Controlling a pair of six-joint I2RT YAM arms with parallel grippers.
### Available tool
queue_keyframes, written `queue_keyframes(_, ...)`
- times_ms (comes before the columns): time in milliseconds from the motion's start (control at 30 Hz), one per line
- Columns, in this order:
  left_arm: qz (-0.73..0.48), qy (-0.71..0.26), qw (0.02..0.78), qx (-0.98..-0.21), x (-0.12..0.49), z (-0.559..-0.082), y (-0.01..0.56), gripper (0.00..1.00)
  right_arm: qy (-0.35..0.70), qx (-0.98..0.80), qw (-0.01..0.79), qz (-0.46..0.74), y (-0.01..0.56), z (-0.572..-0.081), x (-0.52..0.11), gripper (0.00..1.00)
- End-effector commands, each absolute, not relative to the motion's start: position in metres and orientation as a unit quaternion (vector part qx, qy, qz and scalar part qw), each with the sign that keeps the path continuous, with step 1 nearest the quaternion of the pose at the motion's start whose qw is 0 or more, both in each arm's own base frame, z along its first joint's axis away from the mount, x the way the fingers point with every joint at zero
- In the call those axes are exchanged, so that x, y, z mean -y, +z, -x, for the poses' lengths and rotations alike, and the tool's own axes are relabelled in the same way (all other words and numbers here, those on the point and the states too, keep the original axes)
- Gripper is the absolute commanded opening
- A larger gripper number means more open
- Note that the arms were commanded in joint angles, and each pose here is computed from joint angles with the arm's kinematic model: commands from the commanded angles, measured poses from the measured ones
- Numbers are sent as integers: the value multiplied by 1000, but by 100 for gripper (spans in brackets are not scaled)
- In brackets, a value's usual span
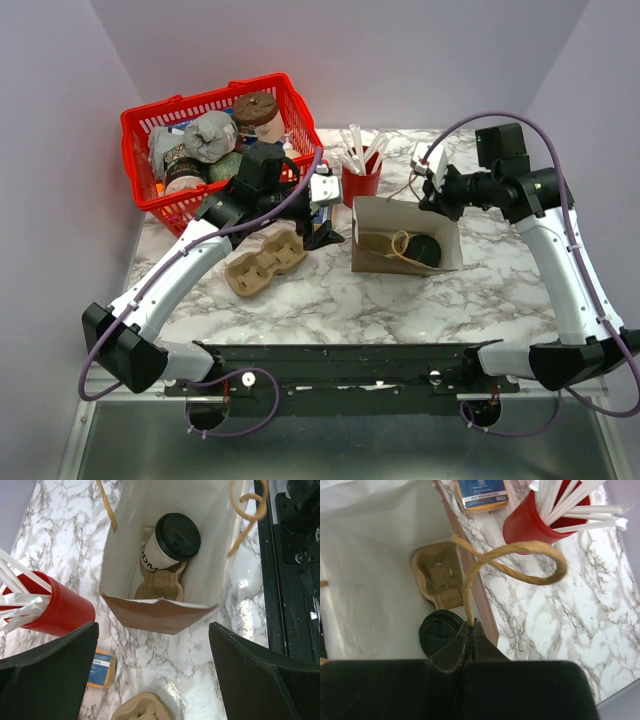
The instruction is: Pack the takeout coffee
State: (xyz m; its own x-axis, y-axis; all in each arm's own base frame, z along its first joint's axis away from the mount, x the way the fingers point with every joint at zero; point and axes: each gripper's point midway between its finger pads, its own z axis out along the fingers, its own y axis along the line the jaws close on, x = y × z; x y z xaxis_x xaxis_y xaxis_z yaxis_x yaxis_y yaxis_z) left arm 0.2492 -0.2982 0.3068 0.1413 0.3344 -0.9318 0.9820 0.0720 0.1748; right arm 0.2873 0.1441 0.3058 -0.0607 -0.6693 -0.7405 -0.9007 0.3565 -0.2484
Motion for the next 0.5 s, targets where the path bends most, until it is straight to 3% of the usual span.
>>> queue_keyframes(0,-592,-330,478,-559,296,-250,304,98,168,-699,401,568,301,-259,-159,1)
queue_keyframes(467,-596,-314,455,-583,290,-252,276,98,188,-678,395,591,293,-211,-172,0)
